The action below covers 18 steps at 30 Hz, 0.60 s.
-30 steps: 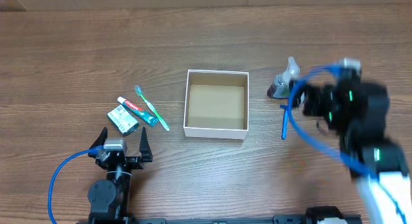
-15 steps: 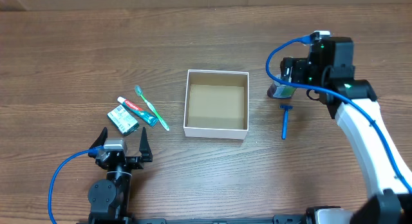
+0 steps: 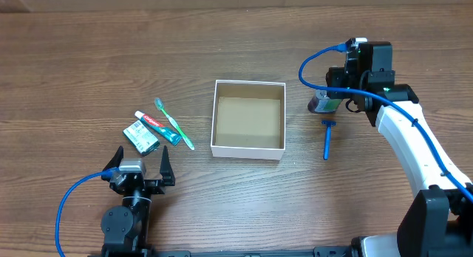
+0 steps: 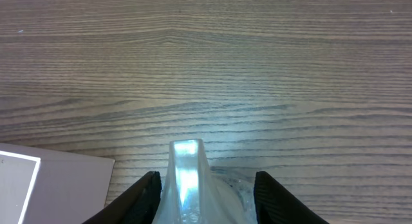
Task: Pack container
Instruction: 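Move the right gripper to the soap pump bottle and grasp it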
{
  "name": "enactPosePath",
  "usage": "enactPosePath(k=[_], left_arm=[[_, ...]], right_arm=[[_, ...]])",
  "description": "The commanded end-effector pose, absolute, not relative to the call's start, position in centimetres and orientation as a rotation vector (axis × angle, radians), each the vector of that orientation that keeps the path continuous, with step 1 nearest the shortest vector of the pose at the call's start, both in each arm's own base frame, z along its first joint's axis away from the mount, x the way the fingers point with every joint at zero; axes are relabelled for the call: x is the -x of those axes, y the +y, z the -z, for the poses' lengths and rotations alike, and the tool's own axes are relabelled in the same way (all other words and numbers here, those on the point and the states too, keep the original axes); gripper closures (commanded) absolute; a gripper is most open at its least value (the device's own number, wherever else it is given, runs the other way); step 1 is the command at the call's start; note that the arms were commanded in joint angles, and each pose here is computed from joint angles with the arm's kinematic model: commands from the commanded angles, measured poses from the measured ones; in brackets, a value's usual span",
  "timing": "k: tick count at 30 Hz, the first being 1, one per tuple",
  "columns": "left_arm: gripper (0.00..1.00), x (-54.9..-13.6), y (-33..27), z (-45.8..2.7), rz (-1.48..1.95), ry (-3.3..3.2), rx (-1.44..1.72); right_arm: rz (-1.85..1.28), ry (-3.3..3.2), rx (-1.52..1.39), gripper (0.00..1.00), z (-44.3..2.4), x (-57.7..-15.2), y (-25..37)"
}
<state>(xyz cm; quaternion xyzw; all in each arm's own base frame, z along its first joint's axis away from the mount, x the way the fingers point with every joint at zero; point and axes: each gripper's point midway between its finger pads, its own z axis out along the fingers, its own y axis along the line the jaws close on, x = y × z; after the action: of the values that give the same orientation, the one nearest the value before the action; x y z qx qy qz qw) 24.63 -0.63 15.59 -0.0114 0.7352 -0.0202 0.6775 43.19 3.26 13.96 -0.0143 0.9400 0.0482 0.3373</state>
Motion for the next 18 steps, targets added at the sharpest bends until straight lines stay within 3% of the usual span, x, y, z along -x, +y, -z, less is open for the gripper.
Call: enactPosePath(k=[1,11,18], left_arm=[[0.00,-24.6,-0.6,-15.7,0.033,1.644,0.010],[0.00,-24.6,-0.6,-15.7,0.033,1.644,0.010],[0.00,-24.6,-0.6,-15.7,0.033,1.644,0.010]], right_arm=[[-0.166,2.404,0.054,0.52,-15.6,-43.9,3.8],[-0.139,2.385,0.098,0.67,-16.0,-44.1,5.5],[-0.054,2.370,0.072,0.69,-17.6,-44.2,4.7]])
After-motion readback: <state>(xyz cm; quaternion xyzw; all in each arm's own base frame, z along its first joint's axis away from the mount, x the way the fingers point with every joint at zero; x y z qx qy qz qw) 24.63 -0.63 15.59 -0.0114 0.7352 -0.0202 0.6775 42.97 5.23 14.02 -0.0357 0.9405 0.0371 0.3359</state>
